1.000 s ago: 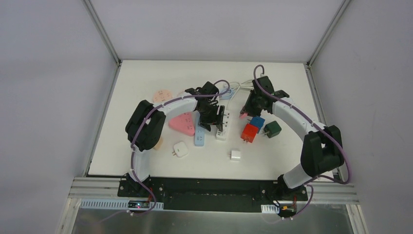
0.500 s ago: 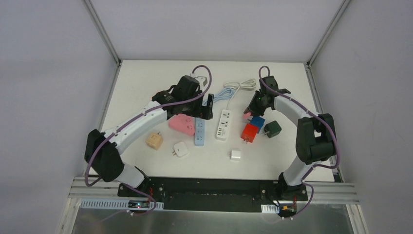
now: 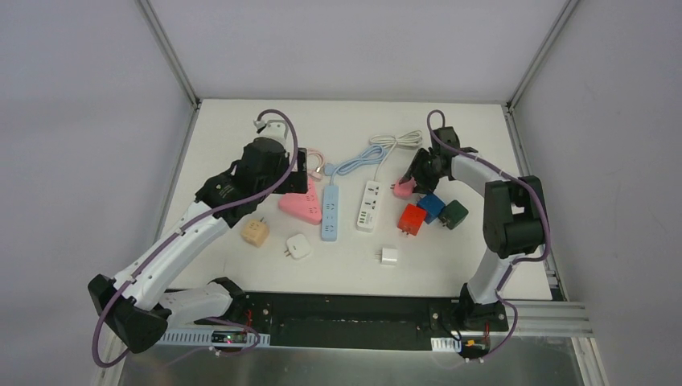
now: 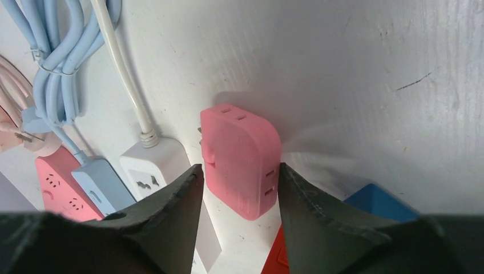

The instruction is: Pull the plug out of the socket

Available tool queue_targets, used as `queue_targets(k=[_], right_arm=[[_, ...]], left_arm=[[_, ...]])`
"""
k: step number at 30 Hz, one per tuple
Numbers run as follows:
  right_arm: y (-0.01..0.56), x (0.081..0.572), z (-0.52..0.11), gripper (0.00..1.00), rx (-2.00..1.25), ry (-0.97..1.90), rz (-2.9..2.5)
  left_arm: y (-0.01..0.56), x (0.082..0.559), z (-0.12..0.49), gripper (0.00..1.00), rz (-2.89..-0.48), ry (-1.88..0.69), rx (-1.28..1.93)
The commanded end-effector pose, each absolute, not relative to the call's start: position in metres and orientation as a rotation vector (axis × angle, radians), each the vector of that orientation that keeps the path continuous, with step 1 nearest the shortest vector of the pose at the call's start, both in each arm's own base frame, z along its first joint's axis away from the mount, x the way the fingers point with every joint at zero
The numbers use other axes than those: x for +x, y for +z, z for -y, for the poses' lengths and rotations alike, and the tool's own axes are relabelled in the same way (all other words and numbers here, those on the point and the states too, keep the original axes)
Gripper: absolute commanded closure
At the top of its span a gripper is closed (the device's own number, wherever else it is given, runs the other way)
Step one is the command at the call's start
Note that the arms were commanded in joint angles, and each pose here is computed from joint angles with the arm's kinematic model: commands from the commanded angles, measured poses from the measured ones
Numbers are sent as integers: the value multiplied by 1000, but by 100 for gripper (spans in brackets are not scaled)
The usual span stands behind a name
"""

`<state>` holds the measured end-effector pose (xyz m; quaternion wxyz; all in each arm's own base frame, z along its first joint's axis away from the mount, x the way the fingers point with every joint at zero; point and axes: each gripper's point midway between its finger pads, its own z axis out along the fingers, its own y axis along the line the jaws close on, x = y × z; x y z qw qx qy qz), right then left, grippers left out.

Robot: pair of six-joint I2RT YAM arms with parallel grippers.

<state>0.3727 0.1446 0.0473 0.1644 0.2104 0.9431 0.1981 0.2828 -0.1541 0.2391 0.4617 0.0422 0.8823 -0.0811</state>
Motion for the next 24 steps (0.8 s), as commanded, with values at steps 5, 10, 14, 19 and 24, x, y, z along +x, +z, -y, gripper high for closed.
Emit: queue_targets(k=[5,10,14,19,24], right_arm=[[91,396,-141,43,534,593,-2568],[122,396,-125,40,553,502,-2495],[147,387,-117,35,578,488,-2410],[179,370,-90,14,544,343,-2270],[248,341,-69,0,549,312,-2091]], left_arm=[[272,274,118,6,-2107,-118,-56],[292,261,111,6,-2086,-158,-100],[304,246,99,1,-2076,-168,-128],[319,228,74,1,-2039,-135,-224],[358,211,52,1,-1968,-117,-216]])
